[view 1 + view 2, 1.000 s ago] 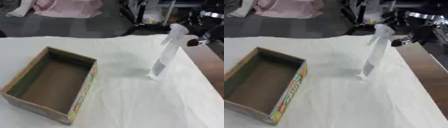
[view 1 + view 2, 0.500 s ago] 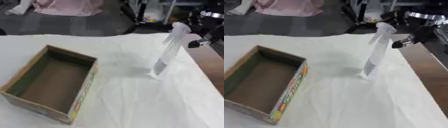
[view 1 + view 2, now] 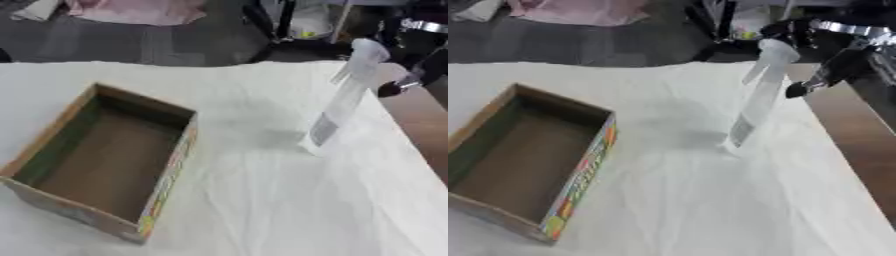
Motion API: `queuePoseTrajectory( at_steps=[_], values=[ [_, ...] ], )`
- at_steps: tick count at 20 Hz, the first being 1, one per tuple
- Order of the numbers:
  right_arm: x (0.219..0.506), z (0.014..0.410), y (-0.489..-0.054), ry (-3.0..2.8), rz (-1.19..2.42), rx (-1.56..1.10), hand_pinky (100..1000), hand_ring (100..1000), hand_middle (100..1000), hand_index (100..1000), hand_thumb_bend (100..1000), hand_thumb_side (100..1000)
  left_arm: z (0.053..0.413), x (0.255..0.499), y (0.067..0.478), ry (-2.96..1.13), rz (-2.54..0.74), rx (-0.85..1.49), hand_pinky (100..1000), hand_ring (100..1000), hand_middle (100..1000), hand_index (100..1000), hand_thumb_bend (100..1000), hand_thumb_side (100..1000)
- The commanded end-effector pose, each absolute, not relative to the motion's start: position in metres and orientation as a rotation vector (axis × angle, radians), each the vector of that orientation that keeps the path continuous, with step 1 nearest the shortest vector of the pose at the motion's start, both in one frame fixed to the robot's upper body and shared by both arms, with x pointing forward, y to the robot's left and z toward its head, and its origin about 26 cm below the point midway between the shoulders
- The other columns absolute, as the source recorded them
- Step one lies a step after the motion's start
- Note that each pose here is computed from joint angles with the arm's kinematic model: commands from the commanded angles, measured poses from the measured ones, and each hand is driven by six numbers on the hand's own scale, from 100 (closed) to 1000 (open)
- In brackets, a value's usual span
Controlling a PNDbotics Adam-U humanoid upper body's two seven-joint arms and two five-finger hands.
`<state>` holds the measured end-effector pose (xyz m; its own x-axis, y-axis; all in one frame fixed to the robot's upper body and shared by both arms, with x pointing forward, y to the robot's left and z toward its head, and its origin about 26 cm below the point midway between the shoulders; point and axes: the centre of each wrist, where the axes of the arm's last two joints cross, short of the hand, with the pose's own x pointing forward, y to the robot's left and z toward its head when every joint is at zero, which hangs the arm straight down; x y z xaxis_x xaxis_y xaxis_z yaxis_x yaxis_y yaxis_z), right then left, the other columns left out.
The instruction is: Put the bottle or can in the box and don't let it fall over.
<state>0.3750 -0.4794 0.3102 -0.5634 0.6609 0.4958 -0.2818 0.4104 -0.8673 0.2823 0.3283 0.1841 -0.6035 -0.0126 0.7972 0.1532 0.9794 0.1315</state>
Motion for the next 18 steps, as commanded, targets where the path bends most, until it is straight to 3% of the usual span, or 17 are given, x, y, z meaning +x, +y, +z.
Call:
queuePoseTrajectory(
  at_steps=[1, 18],
  values=[
    [0.368, 0.329, -0.481, -1.747, 1.503, -0.344, 879, 895, 961, 888, 705, 203, 0.194, 0.28, 0.328, -2.24, -0.259, -0.087, 610, 553, 586, 827, 130, 794],
    [0.372, 0.326, -0.471, -1.749, 1.487, -0.282, 819, 831, 915, 858, 681, 172, 0.195, 0.281, 0.327, -2.244, -0.257, -0.09, 610, 551, 585, 827, 132, 794]
  ],
)
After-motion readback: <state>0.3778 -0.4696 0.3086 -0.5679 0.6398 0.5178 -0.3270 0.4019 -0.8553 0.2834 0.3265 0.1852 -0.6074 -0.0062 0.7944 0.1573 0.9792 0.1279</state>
